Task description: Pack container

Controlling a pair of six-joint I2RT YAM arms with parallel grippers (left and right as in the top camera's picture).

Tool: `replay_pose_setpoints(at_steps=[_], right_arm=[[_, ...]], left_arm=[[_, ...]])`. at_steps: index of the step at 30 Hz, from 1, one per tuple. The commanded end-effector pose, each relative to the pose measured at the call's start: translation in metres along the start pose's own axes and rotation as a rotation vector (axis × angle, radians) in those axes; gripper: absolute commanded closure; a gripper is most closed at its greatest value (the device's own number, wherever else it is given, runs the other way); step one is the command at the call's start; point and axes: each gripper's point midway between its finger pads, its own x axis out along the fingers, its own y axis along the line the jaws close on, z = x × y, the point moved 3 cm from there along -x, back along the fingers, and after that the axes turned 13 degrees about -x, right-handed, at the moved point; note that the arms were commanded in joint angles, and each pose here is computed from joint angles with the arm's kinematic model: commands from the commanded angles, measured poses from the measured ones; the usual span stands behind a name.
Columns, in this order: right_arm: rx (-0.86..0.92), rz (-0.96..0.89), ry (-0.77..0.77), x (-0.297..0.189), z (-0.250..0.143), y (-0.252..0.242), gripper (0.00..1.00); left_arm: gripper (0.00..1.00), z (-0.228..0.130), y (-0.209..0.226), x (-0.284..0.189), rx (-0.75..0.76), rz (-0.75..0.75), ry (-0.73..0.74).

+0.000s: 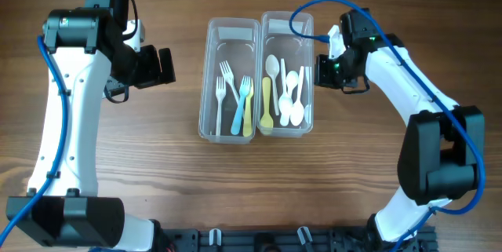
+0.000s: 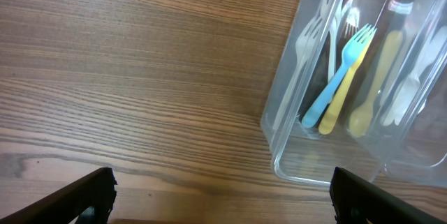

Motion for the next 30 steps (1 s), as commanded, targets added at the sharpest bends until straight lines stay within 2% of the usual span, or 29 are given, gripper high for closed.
replay_pose_setpoints(at_steps=[1,4,5,7,9,12,15,17,23,26,30], right_arm=[[-0.038,-0.207,-0.192,-0.078,0.03,-0.015,0.96],[-0.097,-0.234,-0.379,-0.15,0.043,0.002,0.96],[-0.127,-0.242,-0.484,-0.19,0.044,0.012,0.96],[-0.146,-0.252,-0.602,-0.235,0.039,0.023,0.96],[-0.167,-0.26,-0.754,-0.289,0.023,0.038,0.96],[-0.201,-0.271,-0.911,-0.342,-0.004,0.053,0.92],[-0.229,-0.282,-1.034,-0.382,-0.036,0.064,0.6],[-0.238,-0.285,-1.113,-0.407,-0.066,0.072,0.0],[-0.242,-0.284,-1.164,-0.423,-0.104,0.078,0.0],[-0.241,-0.269,-1.123,-0.415,-0.115,0.078,0.0],[-0.172,-0.143,-1.045,-0.396,-0.122,0.084,0.0]], left_arm=[[0.0,-0.001,0.002,-0.005,-0.006,-0.003,-0.014],[0.0,-0.001,0.002,-0.005,-0.006,-0.003,-0.014],[0.0,-0.001,0.002,-0.005,-0.006,-0.003,-0.014],[0.0,-0.001,0.002,-0.005,-0.006,-0.003,-0.014],[0.0,-0.001,0.002,-0.005,-0.006,-0.003,-0.014],[0.0,-0.001,0.002,-0.005,-0.006,-0.003,-0.014],[0.0,-0.001,0.002,-0.005,-0.006,-0.003,-0.014],[0.0,-0.001,0.002,-0.005,-0.006,-0.003,-0.014],[0.0,-0.001,0.002,-0.005,-0.006,-0.003,-0.014],[0.0,-0.001,0.002,-0.005,-0.006,-0.003,-0.014],[0.0,-0.001,0.002,-0.005,-0.006,-0.003,-0.014]])
